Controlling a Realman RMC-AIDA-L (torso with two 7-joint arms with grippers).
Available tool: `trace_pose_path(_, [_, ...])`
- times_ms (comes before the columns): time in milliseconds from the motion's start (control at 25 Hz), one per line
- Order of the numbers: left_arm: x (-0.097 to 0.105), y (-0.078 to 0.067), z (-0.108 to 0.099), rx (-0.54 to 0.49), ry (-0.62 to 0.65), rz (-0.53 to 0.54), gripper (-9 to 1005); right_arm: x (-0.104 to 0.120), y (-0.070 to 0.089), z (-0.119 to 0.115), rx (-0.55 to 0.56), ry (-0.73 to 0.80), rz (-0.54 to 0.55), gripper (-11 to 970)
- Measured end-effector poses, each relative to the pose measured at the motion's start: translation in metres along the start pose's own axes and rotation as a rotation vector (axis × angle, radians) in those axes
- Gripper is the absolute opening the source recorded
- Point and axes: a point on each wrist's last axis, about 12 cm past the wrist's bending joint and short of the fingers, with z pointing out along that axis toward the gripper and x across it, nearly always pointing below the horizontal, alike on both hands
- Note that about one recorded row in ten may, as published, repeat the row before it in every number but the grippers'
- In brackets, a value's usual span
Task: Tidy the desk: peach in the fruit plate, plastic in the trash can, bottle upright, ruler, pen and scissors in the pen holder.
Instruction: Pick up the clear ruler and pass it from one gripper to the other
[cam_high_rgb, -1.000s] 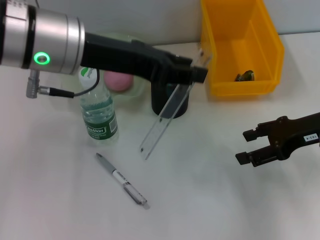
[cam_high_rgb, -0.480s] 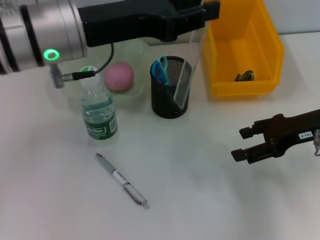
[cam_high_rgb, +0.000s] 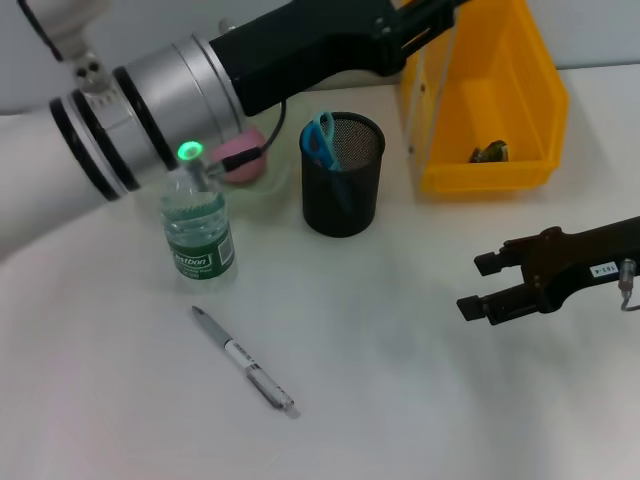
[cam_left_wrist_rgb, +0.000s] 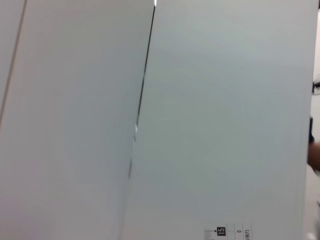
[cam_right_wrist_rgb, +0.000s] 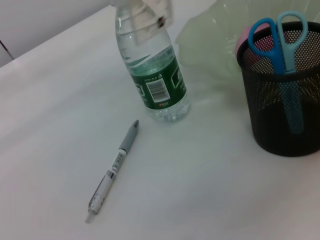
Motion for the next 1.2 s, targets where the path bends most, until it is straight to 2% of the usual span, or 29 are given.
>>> trace_pose_path(80, [0.003, -0.003, 0.001, -0.009, -0.029, 0.015, 397, 0.001, 0.0, 0.001, -0.002, 0.001, 0.003, 828])
trace_pose_path(160, [0.009, -0.007, 0.002, -0.055, -0.122, 0.043, 397, 0.001, 0.0, 0.001, -0.001, 0.001, 0.004, 828])
trace_pose_path(320, [0.013, -0.008, 0.002, -0.086, -0.159, 0.059, 397, 0.001, -0.001, 0.001, 0.007, 0.0, 0.003, 828])
trace_pose_path(360, [0.028, -0.005, 0.0, -0.186, -0.212, 0.096, 397, 0.001, -0.002, 0.001, 0.01, 0.0, 0.003, 828])
trace_pose_path(520, [0.033, -0.005, 0.0, -0.218, -0.22, 0.113, 397, 0.002, -0.002, 0.002, 0.011, 0.0, 0.005, 829])
trace_pose_path(600, [0.05, -0.005, 0.001, -0.329, -0.228, 0.171, 397, 0.002, -0.002, 0.002, 0.015, 0.0, 0.006, 829])
trace_pose_path(800, [0.057, -0.006, 0.005, -0.363, -0.206, 0.205, 397, 0.003, -0.002, 0.003, 0.013, -0.001, 0.012, 829])
trace_pose_path(1200, [0.062, -0.002, 0.007, -0.388, -0.188, 0.206, 397, 0.001, -0.001, 0.012, 0.032, -0.018, 0.001, 828])
